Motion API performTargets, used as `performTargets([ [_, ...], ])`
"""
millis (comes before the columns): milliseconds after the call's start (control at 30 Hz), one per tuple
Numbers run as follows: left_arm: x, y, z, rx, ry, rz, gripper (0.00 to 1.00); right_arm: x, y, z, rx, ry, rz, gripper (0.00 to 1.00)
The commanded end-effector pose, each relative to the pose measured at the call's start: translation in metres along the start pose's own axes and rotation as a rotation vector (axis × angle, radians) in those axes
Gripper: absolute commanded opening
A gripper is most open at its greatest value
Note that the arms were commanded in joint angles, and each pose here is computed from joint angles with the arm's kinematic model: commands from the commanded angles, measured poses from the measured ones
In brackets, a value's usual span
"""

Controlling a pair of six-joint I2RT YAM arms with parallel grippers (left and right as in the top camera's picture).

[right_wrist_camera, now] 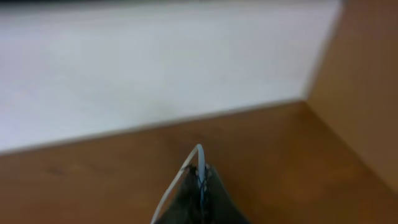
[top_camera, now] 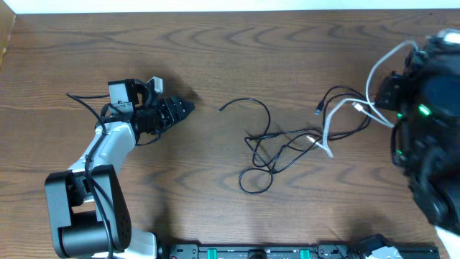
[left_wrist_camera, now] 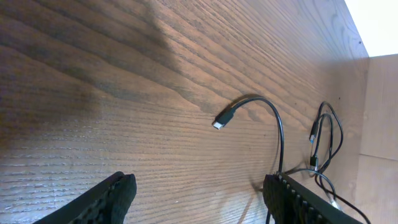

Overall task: Untangle cables
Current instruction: 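Pull the white cable out of the pile to the right with the right gripper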

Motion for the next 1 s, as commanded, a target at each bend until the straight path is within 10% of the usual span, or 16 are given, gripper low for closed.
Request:
performTargets([
  [0,0.001,-0.001,0.000,0.006,-0.020,-0.003,0.71,-0.026,-0.003,-0.011,0.069,0.042,-0.249,0.01],
  [467,0.001,-0.001,-0.001,0.009,-0.017,-0.001,0.71,-0.120,-0.055,-0.031,0.190,-0.059,-0.695,0.01],
  [800,0.001,-0.001,-0.001,0.008,-0.018,-0.001,0.71,-0.182,-0.056,-0.014,-0.021,-0.451,-0.374,0.01],
  [967,0.001,-0.001,-0.001,0.008,-0.018,-0.001,0.71,-0.178,-0.060,0.025,-0.240,-0.452,0.113,0.01],
])
Point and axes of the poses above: each gripper's point midway between its finger pads, its own y axis back along the fingers, its own x axis along the line the jaws close on, z = x × y, the point moved 5 cm from there along y, back along the fingers, and after that the axes turned 14 degrees about y, right-handed, at the moved point
